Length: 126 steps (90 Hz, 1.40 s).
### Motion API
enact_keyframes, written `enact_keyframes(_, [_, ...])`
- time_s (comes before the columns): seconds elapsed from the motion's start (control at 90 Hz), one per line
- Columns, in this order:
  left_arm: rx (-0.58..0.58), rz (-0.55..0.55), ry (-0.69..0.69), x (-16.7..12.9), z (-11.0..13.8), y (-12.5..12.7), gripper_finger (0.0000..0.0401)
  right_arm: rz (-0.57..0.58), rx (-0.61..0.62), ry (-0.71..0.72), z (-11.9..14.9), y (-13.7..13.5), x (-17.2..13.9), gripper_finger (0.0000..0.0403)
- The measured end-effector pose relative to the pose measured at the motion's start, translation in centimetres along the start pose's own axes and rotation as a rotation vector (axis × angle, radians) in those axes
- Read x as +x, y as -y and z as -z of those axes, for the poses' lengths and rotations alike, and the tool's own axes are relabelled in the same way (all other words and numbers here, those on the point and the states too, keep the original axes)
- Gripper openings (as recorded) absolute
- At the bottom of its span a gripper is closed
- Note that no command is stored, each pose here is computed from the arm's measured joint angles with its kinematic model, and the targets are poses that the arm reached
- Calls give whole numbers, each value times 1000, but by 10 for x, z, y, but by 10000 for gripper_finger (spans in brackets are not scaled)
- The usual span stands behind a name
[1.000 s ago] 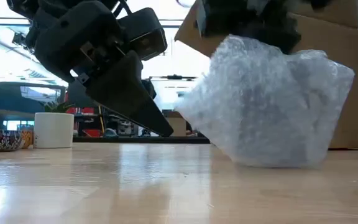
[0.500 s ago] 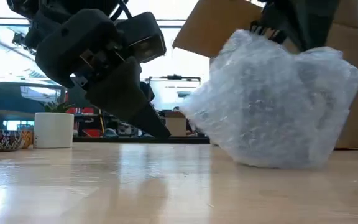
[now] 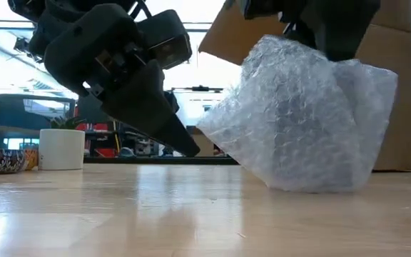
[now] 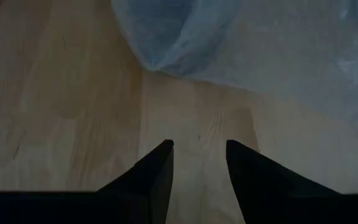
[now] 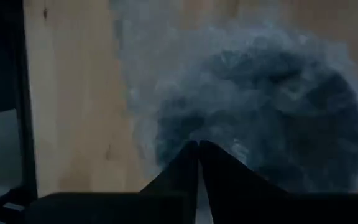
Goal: Wrap mug
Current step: Wrap the blue mug with bubble wrap
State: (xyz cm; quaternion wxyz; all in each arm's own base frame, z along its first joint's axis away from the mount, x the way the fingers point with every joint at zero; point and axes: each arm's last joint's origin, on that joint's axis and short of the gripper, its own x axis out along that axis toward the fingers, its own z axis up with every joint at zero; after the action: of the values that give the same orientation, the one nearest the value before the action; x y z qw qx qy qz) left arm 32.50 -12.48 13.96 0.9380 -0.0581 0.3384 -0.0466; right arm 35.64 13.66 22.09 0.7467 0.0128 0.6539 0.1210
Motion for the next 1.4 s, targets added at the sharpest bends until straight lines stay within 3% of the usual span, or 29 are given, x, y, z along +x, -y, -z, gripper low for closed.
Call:
enact_keyframes(0.767, [0, 0, 0, 0, 0, 0, 131, 48, -66, -17, -12, 13, 32, 0])
enact_keyframes(1.178, [1, 0, -1, 0, 0, 0, 131, 238, -50, -51, -10, -4, -37, 0])
enact_keyframes(1.4, [1, 0, -1, 0, 0, 0, 131, 223, -85, 54, -19, -17, -53, 0])
